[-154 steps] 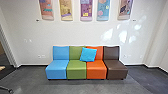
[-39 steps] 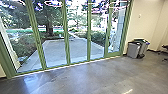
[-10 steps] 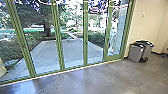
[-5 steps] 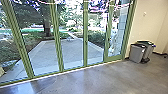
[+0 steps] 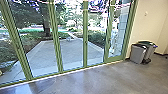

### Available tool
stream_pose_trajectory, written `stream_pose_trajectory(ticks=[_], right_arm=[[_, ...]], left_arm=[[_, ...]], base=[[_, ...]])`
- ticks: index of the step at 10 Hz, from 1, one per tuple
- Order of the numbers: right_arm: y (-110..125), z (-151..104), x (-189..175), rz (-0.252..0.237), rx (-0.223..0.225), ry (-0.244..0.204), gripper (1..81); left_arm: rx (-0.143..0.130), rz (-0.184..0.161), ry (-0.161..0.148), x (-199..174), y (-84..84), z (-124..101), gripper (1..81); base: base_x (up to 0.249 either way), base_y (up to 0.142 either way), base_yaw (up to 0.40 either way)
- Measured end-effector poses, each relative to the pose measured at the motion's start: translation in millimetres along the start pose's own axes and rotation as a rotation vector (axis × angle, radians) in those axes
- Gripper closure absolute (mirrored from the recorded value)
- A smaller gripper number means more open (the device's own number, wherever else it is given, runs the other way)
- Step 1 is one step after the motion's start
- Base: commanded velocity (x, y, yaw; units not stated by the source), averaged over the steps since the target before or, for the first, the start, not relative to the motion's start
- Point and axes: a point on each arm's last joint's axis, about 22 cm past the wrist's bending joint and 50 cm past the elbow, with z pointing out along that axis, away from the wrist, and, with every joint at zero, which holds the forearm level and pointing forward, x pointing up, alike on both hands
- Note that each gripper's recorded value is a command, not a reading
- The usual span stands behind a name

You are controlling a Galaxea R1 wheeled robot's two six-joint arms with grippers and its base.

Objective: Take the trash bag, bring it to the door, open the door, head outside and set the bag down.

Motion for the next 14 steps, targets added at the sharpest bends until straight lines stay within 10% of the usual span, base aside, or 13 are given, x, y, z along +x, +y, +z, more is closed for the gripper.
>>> stream_pose_trajectory(ticks=[14], right_arm=[[0.5, 0.0, 0.3, -0.001, -0.001, 0.000, 1.0]], left_arm=[[-0.002, 0.011, 0.001, 0.7, 2.0, 0.5, 81.1]], base=[[0.138, -0.077, 0.000]])
